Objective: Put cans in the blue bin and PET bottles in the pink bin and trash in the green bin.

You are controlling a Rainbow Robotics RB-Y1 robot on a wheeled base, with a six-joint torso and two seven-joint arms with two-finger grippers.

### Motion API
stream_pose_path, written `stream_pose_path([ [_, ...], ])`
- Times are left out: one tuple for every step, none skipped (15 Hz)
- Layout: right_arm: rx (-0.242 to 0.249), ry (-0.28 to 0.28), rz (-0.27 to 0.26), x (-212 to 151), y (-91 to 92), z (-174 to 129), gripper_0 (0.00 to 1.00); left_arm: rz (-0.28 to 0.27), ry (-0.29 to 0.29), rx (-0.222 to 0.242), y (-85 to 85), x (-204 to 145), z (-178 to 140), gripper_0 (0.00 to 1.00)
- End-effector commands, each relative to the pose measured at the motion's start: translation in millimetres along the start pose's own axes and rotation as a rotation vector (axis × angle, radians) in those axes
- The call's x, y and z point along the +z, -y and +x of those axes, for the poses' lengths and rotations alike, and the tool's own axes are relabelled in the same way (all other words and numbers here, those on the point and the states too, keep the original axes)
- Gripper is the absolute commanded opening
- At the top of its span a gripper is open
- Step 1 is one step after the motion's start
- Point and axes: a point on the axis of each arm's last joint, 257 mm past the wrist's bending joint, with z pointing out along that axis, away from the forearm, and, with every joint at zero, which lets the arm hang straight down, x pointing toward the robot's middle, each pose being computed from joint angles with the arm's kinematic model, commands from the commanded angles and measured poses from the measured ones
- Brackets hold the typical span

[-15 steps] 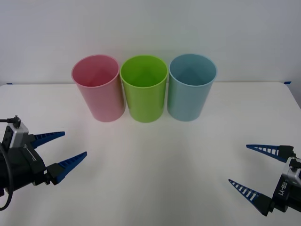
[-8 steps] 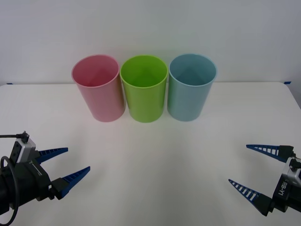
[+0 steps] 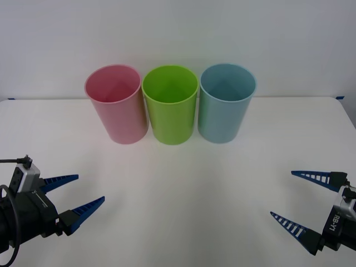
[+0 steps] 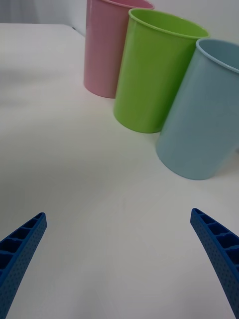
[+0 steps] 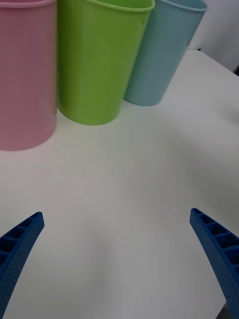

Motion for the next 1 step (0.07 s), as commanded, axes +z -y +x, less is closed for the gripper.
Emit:
stream_pose_path([
  [0.000, 0.000, 0.000, 0.0, 0.0, 0.0, 1.00, 0.000, 0.000, 0.000, -0.1, 0.0, 0.0, 1.00],
])
